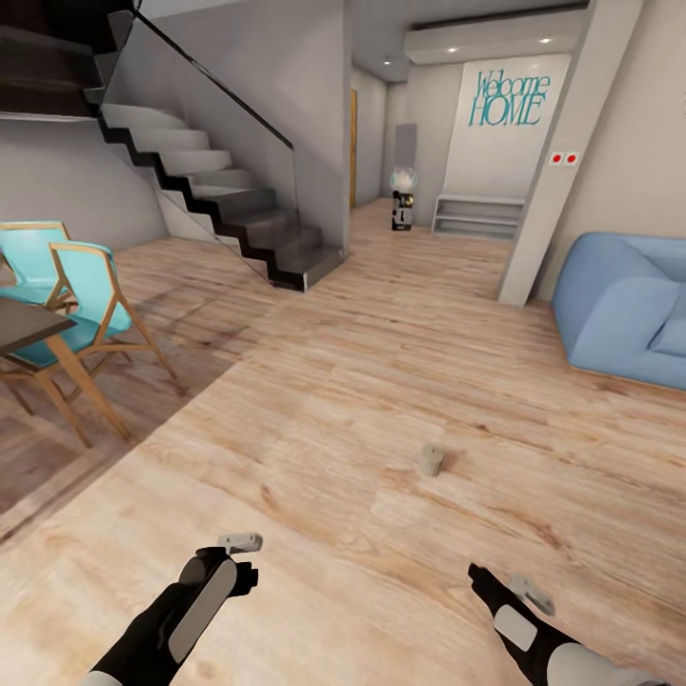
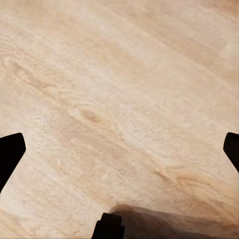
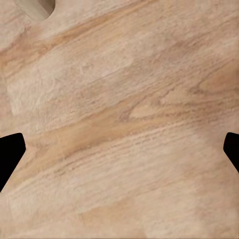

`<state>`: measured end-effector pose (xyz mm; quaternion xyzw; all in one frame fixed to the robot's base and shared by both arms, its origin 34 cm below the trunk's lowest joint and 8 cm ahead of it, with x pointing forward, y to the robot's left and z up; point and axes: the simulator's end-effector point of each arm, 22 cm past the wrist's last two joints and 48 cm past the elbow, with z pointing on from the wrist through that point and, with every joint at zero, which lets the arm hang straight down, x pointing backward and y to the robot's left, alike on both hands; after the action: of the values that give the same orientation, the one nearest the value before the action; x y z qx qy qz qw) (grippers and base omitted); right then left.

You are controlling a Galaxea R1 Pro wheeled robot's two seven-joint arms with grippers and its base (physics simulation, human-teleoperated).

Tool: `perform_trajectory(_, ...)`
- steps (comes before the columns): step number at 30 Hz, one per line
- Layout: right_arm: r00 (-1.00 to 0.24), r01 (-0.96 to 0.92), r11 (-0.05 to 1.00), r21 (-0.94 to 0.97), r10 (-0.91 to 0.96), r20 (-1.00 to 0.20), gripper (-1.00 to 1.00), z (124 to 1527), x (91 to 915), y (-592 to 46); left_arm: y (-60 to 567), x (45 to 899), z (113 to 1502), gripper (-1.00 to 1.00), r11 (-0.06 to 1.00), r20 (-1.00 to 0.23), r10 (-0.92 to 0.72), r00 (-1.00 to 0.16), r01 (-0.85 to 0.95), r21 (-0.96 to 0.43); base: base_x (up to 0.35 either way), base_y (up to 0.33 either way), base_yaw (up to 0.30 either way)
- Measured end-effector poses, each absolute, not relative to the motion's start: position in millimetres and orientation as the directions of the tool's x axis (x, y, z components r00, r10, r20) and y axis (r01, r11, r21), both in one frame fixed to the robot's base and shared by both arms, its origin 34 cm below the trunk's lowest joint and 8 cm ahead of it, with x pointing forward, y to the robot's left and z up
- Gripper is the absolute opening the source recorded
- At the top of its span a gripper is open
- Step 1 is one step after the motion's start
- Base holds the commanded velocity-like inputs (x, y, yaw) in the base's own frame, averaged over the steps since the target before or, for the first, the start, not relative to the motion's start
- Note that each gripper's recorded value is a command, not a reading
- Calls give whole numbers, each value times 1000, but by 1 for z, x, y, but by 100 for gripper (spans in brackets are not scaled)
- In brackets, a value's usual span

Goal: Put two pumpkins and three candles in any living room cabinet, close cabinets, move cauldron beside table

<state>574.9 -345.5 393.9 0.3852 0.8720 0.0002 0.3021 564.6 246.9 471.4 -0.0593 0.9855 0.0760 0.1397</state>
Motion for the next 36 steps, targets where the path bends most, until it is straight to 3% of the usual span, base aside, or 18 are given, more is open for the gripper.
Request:
perform_trajectory(10,-515,667,704,244,672,-533,100,401,580,-344,247,568,479,100,981,-300,-93,-949,-139,133,219,0,26)
perform_trajectory(36,-505,658,707,258,669,-545,100,412,586,-343,246,573,489,100,982,-322,-90,-942,-139,131,327,0,42)
